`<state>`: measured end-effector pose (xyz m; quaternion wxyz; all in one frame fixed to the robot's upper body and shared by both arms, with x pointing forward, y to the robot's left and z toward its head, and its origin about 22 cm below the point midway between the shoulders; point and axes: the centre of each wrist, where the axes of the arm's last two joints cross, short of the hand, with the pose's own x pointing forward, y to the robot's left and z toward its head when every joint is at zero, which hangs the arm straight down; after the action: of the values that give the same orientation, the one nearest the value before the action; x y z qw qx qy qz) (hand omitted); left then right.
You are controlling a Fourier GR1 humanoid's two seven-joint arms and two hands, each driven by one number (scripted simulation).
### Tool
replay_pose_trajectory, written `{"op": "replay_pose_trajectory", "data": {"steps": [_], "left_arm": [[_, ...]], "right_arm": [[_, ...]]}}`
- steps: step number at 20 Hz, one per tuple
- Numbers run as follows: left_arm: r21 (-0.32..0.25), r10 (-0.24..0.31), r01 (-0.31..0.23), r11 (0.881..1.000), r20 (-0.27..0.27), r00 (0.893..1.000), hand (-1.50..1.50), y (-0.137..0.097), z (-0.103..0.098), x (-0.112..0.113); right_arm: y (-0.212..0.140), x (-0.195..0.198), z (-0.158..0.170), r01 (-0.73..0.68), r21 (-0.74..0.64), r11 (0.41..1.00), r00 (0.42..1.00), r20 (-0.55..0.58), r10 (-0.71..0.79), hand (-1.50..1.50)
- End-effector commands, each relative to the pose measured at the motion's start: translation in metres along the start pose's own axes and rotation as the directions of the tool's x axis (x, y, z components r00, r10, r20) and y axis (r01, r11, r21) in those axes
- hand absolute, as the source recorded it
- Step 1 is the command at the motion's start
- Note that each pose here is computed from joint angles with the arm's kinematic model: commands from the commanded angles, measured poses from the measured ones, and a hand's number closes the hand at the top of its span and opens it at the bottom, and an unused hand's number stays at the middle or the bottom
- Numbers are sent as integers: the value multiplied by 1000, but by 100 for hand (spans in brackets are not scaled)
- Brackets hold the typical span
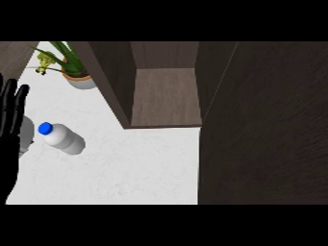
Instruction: Pick up the bottled water, place it into the cabinet and close the cabinet
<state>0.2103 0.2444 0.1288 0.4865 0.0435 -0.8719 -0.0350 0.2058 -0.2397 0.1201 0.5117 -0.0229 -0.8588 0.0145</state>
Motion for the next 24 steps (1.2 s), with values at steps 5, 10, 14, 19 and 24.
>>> {"op": "replay_pose_trajectory", "data": {"steps": [5,10,14,19,24], "left_arm": [[299,-145,157,941,-61,988,-150,5,9,-3],[487,160,-53,872,-181,970,-150,9,7,-5],[491,164,-61,869,-169,972,-150,2,33,28],[503,159,-58,863,-161,974,-150,-15,53,43],[509,146,-38,860,-173,974,-150,-22,49,48]], "right_arm": [[-5,13,35,-79,46,996,995,-52,82,-150],[4,32,56,150,165,975,980,-158,-124,-150],[-7,56,78,126,184,975,980,-174,-94,-150],[-3,84,85,125,166,978,982,-164,-97,-150],[-9,87,100,138,182,974,979,-173,-106,-150]]}}
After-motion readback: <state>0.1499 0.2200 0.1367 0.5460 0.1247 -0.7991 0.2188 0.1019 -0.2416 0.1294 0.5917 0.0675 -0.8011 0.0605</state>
